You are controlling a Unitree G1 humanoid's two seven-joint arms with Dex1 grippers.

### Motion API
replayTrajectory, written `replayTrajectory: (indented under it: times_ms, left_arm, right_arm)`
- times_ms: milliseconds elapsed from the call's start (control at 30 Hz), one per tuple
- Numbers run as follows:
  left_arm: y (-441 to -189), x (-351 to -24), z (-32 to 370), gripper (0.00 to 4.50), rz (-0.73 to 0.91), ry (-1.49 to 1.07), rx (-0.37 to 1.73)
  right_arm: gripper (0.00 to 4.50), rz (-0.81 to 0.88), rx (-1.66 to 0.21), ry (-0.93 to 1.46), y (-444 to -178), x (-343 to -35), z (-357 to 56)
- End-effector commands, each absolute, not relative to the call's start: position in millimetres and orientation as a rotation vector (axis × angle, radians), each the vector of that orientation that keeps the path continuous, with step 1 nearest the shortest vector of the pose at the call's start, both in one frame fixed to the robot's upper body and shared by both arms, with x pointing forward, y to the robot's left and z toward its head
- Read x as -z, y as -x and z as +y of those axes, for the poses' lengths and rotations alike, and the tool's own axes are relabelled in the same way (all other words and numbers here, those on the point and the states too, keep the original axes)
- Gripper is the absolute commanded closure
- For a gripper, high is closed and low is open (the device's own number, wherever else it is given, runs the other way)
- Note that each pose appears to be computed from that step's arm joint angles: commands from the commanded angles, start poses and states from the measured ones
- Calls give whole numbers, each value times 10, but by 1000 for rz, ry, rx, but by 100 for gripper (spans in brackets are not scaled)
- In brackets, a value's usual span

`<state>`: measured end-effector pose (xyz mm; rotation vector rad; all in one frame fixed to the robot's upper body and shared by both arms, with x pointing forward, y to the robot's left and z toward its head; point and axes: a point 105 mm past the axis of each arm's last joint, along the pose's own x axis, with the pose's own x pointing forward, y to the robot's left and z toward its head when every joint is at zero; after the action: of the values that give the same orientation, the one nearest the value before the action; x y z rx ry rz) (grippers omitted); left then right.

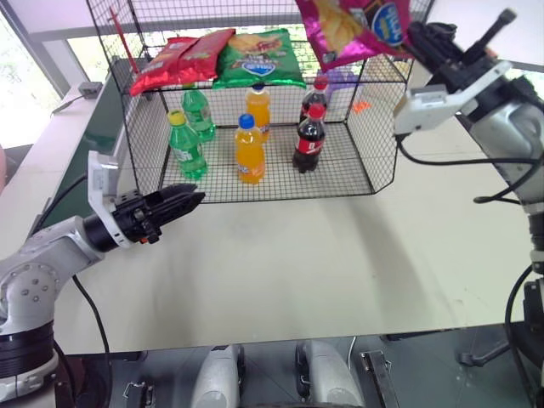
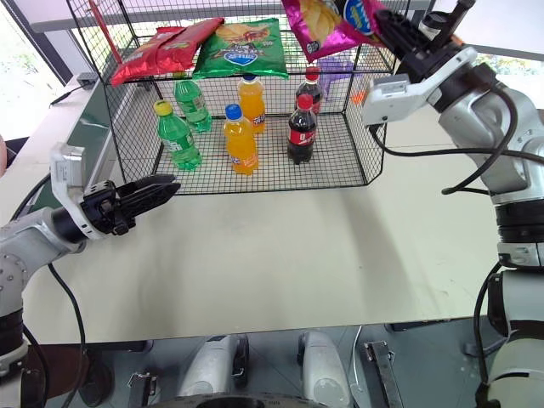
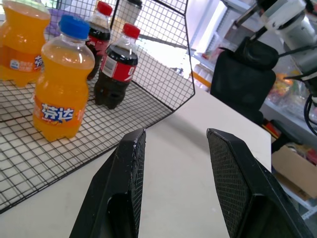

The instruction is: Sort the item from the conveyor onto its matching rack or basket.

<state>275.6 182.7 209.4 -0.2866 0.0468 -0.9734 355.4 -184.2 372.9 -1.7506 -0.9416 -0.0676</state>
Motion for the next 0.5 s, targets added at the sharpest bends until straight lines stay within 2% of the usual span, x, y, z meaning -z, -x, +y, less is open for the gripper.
replayTrajectory:
  times_ms: [33,133,233,333,500]
  left_arm:
    - [-2761,-2135,1811,248,17,281,980]
    - [-2763,-2119,1795,248,16,285,978]
    - [-2746,-2126,1819,248,7,293,963]
    - [-2735,-2123,1844,248,3,300,945]
    - [-2734,-2131,1852,248,-4,309,936]
  right_arm:
    - [450,-1043,254,1750,-3466,-4171,-1881]
    - [450,-1105,320,1748,-3465,-4326,-1854]
    - [450,-1142,328,1778,-3445,-4329,-1845]
    - [450,-1147,237,1860,-3489,-4113,-1780]
    - [450,-1027,8,1924,-3708,-3513,-1743]
